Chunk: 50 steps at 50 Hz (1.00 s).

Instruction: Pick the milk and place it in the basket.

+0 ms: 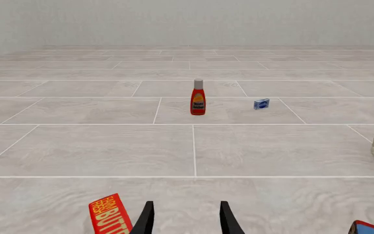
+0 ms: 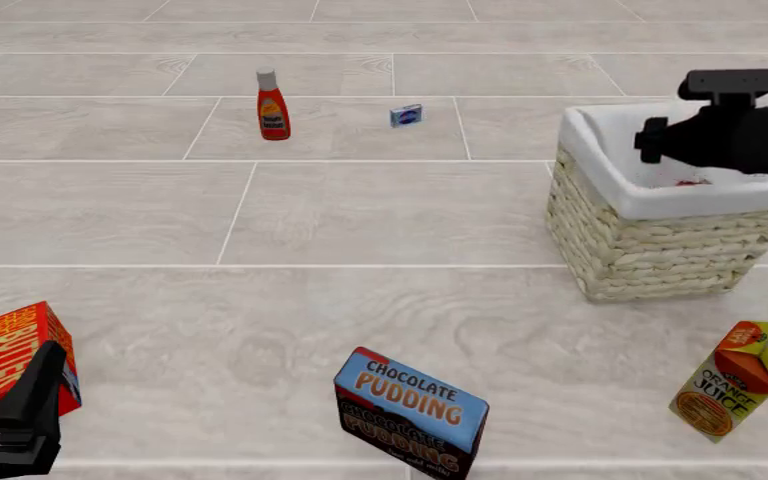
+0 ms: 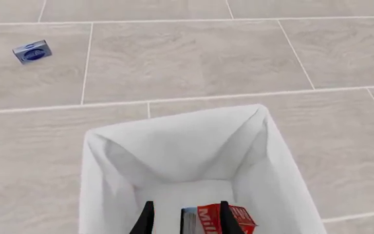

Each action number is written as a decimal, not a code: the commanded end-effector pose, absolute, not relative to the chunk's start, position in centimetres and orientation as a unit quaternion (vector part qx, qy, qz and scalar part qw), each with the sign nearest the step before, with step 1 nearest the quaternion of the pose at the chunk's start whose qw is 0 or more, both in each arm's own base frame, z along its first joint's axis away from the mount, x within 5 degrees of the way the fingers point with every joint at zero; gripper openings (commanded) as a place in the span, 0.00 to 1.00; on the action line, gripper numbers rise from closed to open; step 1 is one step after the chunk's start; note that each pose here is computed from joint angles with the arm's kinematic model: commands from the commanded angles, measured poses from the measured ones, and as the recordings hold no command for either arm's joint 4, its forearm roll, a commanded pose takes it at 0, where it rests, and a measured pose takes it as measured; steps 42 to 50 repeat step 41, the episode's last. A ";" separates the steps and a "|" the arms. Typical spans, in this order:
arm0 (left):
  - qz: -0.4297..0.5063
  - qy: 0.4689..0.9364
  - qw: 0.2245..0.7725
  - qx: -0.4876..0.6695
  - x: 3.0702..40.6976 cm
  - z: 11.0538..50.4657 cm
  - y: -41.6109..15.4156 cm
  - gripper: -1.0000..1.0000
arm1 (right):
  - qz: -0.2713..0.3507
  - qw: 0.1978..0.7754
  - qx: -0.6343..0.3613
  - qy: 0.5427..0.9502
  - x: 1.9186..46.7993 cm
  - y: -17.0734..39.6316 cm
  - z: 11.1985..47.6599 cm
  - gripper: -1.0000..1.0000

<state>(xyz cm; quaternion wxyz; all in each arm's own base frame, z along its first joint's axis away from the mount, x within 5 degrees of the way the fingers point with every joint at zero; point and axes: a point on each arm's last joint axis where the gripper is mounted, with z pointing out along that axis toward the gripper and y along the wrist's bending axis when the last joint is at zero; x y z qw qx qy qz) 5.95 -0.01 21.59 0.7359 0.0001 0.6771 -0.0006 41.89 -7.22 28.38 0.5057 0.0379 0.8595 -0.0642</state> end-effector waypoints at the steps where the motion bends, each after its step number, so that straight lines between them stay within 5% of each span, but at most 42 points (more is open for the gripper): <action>1: -0.001 0.677 0.736 0.000 5.9 21.6 0.0 1.00 | -0.064 0.512 0.037 0.856 41.4 -7.0 29.3 1.00; 50: -0.001 0.677 0.736 0.000 5.9 21.6 0.0 1.00 | -0.056 0.570 0.012 0.819 35.9 -4.1 36.0 1.00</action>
